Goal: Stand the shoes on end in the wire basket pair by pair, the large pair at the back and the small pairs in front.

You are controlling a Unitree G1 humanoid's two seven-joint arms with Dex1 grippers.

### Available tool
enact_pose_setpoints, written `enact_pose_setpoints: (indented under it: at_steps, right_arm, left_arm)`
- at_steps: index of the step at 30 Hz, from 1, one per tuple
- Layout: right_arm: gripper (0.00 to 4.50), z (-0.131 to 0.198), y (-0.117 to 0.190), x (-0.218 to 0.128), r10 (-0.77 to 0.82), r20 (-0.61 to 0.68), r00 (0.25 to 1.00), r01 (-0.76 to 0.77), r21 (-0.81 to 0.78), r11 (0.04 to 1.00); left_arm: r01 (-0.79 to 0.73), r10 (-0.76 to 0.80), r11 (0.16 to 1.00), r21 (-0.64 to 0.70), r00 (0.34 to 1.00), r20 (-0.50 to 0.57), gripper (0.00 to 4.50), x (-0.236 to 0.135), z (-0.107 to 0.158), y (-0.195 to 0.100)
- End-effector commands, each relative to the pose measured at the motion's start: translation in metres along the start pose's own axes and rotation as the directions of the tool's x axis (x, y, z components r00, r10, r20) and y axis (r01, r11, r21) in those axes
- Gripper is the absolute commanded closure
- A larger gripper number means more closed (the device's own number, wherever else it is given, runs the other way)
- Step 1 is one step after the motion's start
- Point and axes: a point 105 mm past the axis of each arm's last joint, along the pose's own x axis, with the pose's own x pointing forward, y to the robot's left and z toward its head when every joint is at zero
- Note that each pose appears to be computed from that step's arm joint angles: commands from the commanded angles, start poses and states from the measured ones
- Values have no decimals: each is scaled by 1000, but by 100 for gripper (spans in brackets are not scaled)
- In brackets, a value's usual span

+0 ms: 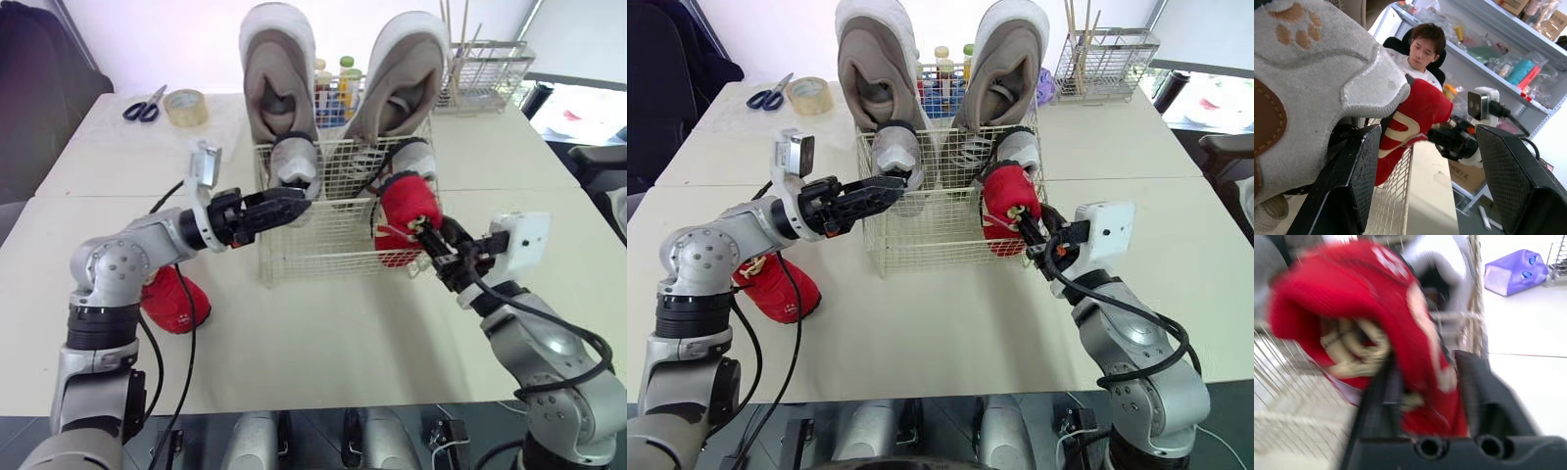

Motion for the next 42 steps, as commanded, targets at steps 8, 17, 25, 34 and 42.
enact_pose_setpoints:
  at_steps: [8,17,25,34,42]
  right_arm:
    - [240,8,-6,-18,97,5,995,-96,-148,984]
    - [240,14,1,-34,234,-21,972,-235,-128,964]
    - [240,-3,8,-57,395,-173,902,-408,-48,912]
    - [240,37,2,-26,374,-38,927,-371,-251,894]
    - [240,48,29,-7,424,5,906,-404,-291,867]
  left_arm:
    - [10,-11,999,43,1000,17,133,0,8,-4]
    - [8,-8,999,45,1000,9,133,-1,7,-3]
    - [-20,19,998,54,1000,3,133,-8,8,-2]
    - [-41,41,997,59,999,6,133,-13,8,-4]
    - [-47,46,997,63,999,18,133,-11,9,-4]
